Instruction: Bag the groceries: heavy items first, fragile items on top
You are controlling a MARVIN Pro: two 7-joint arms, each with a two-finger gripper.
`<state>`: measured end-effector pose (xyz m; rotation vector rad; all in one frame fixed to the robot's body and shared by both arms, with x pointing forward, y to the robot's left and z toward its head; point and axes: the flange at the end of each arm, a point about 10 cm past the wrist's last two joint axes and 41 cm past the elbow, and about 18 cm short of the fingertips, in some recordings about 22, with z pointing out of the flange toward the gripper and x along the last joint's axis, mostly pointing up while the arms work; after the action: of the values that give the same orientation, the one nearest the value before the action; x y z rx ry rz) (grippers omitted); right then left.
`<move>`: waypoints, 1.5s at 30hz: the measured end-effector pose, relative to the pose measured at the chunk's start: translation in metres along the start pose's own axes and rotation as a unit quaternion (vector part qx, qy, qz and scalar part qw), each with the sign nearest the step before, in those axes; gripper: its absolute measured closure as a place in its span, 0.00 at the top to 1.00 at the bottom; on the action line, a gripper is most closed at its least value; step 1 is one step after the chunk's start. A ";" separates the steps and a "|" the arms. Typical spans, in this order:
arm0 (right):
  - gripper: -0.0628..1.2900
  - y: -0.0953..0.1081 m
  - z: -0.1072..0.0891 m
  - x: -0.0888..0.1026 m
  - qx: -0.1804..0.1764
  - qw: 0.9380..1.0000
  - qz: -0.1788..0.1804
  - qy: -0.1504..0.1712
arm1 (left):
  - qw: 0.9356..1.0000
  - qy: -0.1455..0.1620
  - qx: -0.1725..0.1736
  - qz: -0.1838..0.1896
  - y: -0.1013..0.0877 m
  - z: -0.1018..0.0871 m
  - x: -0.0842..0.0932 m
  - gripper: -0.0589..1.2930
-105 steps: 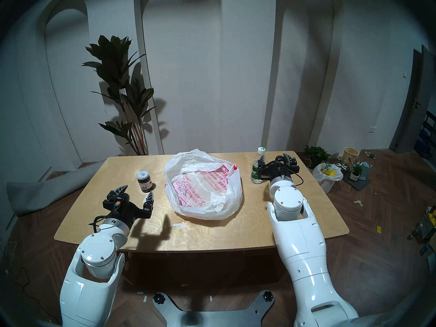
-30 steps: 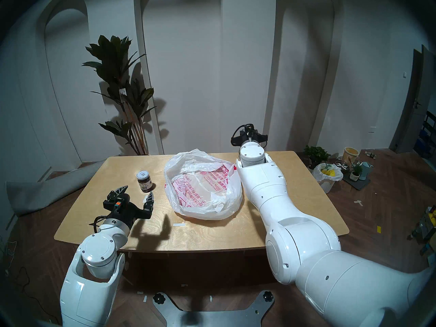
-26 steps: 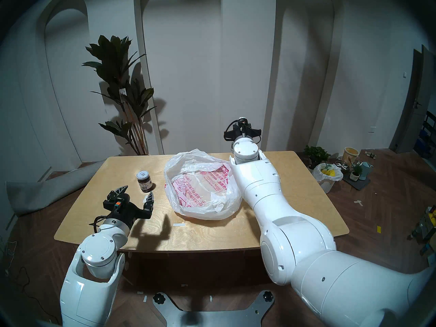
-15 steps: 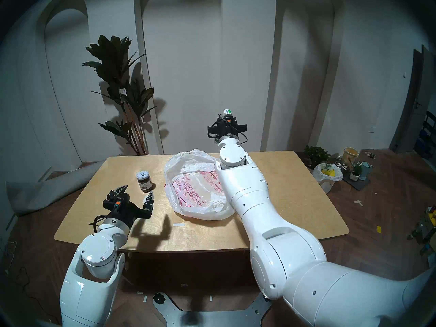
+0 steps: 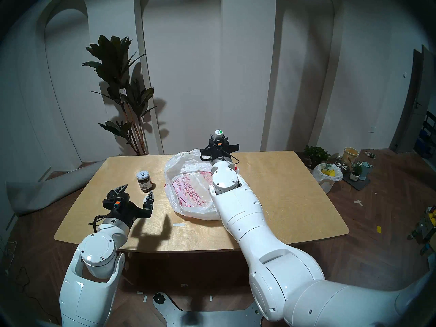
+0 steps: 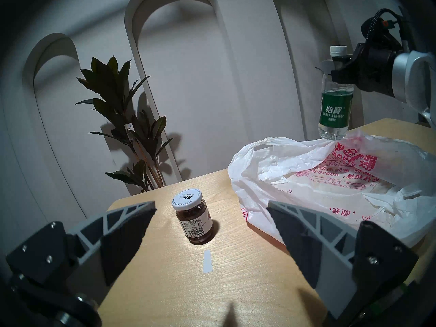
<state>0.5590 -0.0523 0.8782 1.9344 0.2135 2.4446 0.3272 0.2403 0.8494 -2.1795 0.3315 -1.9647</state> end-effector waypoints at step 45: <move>0.96 -0.027 0.011 -0.033 -0.055 0.992 -0.085 -0.073 | 1.000 0.000 0.000 0.000 0.000 0.000 0.000 0.97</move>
<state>0.5752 -0.0277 0.8458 1.9511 0.2254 2.1524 0.3271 0.2403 0.8493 -2.1793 0.3319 -1.9641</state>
